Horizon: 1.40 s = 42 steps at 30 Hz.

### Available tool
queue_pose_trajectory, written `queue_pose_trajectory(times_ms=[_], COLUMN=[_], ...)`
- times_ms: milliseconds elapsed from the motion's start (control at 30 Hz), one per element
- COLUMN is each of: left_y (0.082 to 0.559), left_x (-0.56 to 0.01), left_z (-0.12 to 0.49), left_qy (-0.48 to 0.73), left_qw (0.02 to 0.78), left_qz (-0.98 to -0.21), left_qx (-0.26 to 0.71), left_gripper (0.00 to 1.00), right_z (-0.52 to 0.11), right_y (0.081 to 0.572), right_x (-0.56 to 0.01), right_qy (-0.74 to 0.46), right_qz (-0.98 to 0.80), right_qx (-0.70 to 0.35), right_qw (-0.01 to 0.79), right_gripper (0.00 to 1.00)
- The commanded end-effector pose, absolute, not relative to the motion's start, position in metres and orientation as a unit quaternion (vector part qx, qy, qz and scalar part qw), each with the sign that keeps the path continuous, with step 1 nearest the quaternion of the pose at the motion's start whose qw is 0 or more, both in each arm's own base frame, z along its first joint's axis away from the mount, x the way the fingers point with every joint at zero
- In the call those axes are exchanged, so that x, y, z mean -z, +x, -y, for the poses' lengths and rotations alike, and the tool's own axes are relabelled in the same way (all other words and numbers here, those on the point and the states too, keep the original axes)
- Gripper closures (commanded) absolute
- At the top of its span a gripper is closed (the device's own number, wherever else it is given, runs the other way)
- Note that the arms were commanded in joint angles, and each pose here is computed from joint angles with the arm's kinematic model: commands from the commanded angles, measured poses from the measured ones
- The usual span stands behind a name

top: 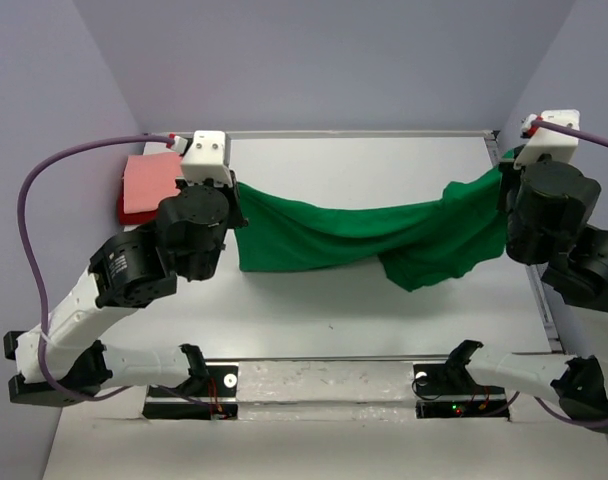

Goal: Fold and stack the t-shirts
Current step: Flatten the tshirt out

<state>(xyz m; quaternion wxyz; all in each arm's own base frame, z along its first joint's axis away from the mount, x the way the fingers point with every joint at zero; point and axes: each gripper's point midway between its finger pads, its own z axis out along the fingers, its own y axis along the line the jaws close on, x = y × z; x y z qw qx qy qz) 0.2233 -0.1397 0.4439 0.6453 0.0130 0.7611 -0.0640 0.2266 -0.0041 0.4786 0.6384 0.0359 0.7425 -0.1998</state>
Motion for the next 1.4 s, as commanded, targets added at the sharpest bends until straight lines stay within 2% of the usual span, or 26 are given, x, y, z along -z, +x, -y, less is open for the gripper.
queue_pose_trajectory(times_ms=[0, 133, 500, 767, 1033, 1367], left_y=[0.223, 0.227, 0.296, 0.341, 0.385, 0.438], left_x=[-0.459, -0.480, -0.458, -0.435, -0.423, -0.390], left_z=[0.139, 0.149, 0.128, 0.113, 0.095, 0.078], left_qy=[-0.040, -0.037, -0.028, -0.020, -0.032, -0.048], left_qw=[0.660, 0.679, 0.675, 0.663, 0.646, 0.611], left_qz=[-0.748, -0.726, -0.734, -0.747, -0.761, -0.789], left_qx=[0.055, 0.103, 0.077, 0.050, 0.047, 0.047], left_gripper=[1.00, 1.00, 1.00, 1.00, 1.00, 1.00], right_z=[0.025, 0.011, -0.061, -0.067, -0.069, -0.046], right_y=[0.208, 0.219, 0.281, 0.329, 0.375, 0.433], right_x=[-0.484, -0.481, -0.455, -0.424, -0.421, -0.393], right_qy=[0.063, 0.046, -0.024, -0.025, -0.018, 0.009], right_qz=[-0.729, -0.731, -0.759, -0.787, -0.801, -0.830], right_qx=[0.197, 0.190, 0.163, 0.173, 0.172, 0.156], right_qw=[0.652, 0.653, 0.630, 0.591, 0.573, 0.535], right_gripper=[1.00, 1.00, 1.00, 1.00, 1.00, 1.00])
